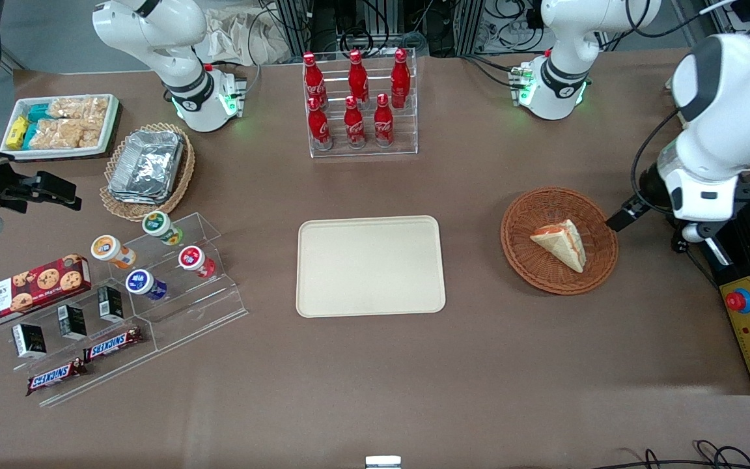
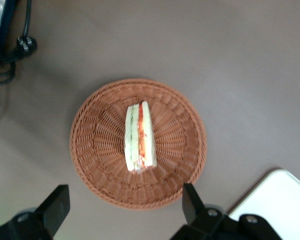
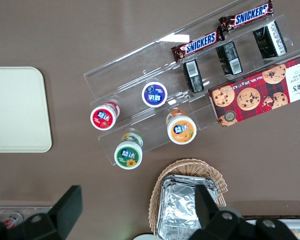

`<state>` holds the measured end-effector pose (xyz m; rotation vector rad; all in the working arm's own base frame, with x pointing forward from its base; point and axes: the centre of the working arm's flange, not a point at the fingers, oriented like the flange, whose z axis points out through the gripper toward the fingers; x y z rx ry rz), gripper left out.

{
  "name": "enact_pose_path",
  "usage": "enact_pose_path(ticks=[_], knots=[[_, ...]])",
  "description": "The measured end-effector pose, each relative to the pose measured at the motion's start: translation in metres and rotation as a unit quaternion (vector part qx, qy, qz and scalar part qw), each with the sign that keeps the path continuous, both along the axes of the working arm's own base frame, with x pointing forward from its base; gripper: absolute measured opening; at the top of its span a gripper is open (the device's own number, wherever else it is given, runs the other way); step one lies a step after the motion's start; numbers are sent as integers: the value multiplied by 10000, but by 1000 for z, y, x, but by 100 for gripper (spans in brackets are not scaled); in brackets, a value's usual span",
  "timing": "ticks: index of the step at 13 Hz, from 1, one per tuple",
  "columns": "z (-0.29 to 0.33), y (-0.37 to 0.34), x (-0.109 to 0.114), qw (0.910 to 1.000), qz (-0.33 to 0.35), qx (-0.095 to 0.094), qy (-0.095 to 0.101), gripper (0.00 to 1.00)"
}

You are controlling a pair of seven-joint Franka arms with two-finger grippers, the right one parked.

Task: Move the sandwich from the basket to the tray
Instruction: 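Move the open left gripper over the wrapped sandwich in the wicker basket, then lower the left gripper and close it on the wrapped sandwich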

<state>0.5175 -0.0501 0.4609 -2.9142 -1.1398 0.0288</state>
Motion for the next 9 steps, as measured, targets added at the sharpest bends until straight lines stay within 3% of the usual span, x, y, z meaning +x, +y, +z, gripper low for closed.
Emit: enact_pose_path(ticks=[5,9], knots=[[-81,2,-23,9942,1068,6,-82,100],[-133,-4,-31,9898,1410,-20,-184,100]])
